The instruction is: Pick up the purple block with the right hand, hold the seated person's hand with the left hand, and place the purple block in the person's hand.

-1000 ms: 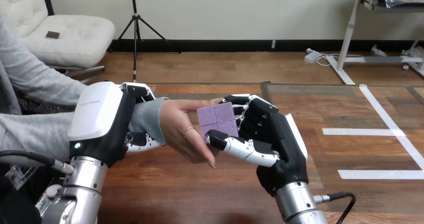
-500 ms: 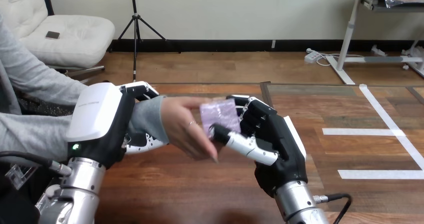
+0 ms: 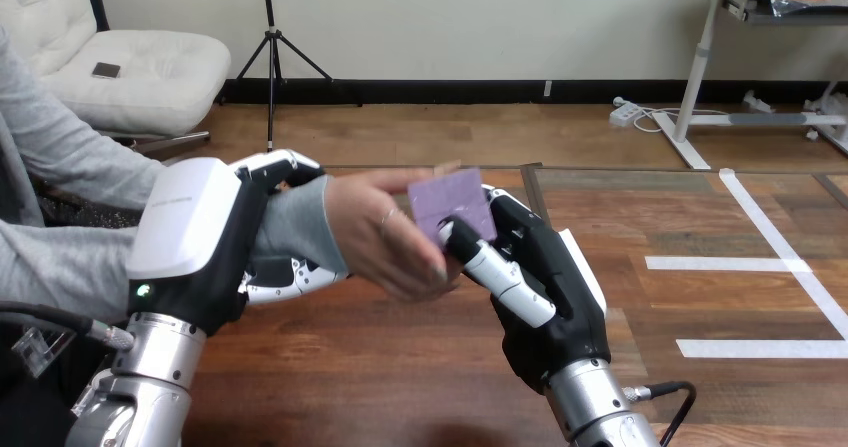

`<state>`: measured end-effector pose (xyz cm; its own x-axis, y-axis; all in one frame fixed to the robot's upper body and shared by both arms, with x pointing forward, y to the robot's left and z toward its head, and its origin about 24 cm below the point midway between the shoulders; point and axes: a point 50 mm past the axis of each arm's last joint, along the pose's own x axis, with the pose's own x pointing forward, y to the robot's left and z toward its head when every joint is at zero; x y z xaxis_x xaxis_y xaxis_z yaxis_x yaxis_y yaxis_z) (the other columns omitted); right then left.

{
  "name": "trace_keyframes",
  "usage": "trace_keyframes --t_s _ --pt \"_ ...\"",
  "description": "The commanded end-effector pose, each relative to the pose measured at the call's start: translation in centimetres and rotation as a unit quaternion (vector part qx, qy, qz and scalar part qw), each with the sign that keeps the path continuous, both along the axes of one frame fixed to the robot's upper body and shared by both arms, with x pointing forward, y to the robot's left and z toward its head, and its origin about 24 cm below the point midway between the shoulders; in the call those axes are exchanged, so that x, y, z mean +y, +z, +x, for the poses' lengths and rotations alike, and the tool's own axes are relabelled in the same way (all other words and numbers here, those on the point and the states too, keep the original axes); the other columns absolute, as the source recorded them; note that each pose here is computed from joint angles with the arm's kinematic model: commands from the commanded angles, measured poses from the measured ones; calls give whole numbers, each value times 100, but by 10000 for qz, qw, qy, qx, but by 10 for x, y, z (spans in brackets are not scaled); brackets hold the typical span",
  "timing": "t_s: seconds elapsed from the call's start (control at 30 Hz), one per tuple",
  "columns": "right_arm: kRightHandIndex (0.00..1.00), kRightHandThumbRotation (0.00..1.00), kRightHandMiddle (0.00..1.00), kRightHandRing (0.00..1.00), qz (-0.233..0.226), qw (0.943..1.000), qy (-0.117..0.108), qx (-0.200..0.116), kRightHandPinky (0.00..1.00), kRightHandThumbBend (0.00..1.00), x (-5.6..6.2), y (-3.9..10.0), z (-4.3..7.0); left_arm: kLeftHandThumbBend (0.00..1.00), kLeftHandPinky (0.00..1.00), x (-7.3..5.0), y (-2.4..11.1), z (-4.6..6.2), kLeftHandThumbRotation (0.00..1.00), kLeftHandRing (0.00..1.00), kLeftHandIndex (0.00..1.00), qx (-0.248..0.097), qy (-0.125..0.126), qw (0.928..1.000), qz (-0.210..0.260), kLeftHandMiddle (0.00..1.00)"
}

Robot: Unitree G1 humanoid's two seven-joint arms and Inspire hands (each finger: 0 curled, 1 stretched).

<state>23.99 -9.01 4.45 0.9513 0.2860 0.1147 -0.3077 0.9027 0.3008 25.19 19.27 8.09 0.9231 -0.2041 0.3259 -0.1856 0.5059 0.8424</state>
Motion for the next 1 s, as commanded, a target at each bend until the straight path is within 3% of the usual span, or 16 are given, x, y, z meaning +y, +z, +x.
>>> trace_keyframes --t_s 0.0,0.43,0.97 --pt "72 53 70 64 145 9997 -16 -220 53 84 -1 14 5 79 48 -17 23 -2 44 62 64 -612 -469 9965 -333 67" --pt "79 74 78 72 78 9999 47 -74 62 83 -13 9 3 85 56 -13 18 -9 48 66 67 -526 -512 9963 -438 71" --pt "83 91 81 74 72 9999 107 29 63 92 -30 2 -1 95 60 -5 8 -23 57 71 71 177 -626 9945 -826 75"
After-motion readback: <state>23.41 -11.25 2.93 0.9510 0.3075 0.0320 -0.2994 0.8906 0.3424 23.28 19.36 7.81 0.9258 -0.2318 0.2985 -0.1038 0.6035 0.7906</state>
